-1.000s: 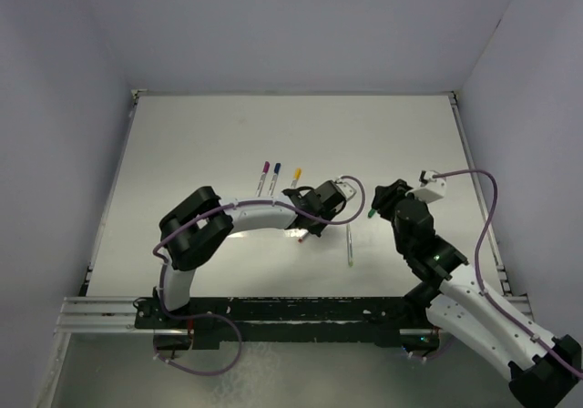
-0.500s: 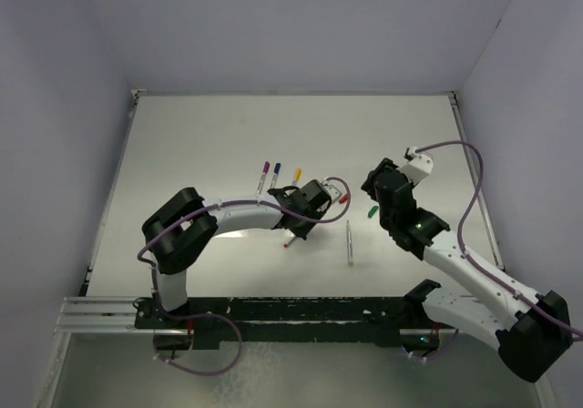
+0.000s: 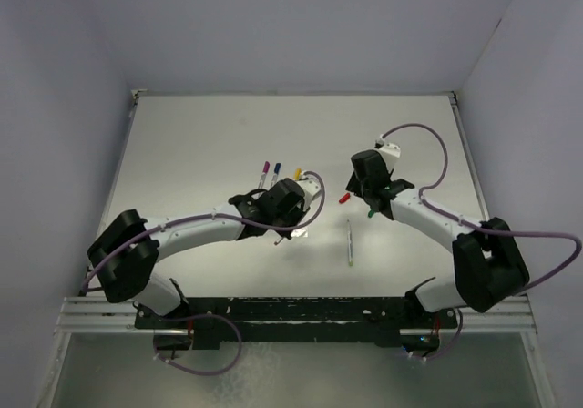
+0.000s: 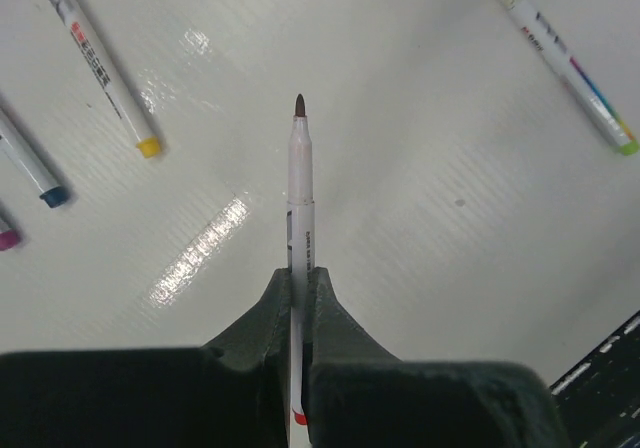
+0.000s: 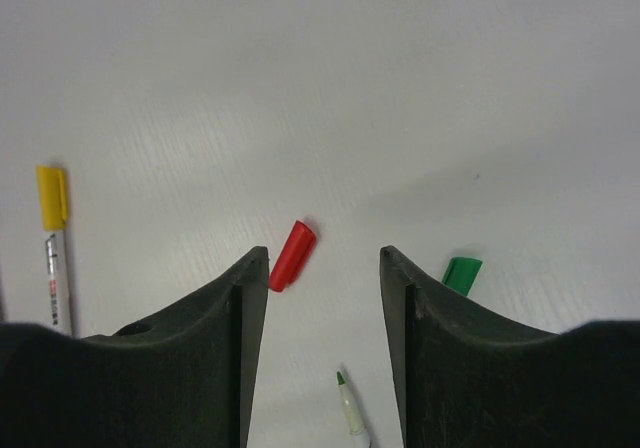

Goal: Insert the pens into the pen caps

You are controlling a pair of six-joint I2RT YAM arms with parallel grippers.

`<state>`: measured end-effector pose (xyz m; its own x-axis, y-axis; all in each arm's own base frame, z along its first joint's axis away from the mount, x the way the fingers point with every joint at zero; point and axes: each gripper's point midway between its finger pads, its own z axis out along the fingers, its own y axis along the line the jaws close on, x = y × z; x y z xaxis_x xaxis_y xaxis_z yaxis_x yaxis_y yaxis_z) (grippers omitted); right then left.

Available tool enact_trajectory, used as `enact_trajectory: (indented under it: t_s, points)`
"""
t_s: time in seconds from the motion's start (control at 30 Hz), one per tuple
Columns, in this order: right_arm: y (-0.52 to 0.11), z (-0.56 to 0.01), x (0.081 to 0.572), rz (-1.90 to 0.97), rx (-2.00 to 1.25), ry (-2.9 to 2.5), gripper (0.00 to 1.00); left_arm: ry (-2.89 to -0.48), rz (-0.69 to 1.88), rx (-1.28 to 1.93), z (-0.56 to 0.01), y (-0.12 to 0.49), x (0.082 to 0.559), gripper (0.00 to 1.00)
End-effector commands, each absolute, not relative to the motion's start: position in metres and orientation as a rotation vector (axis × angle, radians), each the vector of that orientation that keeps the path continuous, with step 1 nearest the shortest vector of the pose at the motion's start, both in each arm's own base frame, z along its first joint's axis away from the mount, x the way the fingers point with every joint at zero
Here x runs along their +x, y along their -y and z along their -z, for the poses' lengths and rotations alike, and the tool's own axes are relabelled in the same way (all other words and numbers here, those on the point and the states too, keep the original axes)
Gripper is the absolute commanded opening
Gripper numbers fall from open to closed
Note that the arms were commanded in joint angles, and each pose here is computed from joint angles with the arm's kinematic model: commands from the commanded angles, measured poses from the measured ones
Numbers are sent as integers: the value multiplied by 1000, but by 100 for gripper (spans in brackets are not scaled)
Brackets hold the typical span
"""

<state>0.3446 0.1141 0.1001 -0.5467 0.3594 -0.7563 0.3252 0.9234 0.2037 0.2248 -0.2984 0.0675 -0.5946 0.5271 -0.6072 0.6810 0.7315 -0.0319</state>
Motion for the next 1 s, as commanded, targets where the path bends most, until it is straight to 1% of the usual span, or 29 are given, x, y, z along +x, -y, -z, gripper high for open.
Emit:
enact_trajectory:
  t_s: [0.0, 0.27, 0.8, 0.9, 0.97]
  points:
    - [-134, -90, 351, -117, 468, -2254, 51, -2192, 441, 825, -109, 307, 240, 0]
    - [-149, -61, 357, -116, 433, -2323, 48, -2198, 467, 804, -104, 301, 242, 0]
    - [-163, -36, 365, -43, 422, -2380, 44, -2211, 454, 797, -97, 295, 246, 0]
    - [-160, -30, 362, -17, 432, -2395, 42, -2210, 457, 801, -96, 295, 246, 0]
    - [-157, -27, 359, 2, 440, -2403, 39, -2214, 457, 801, -94, 296, 247, 0]
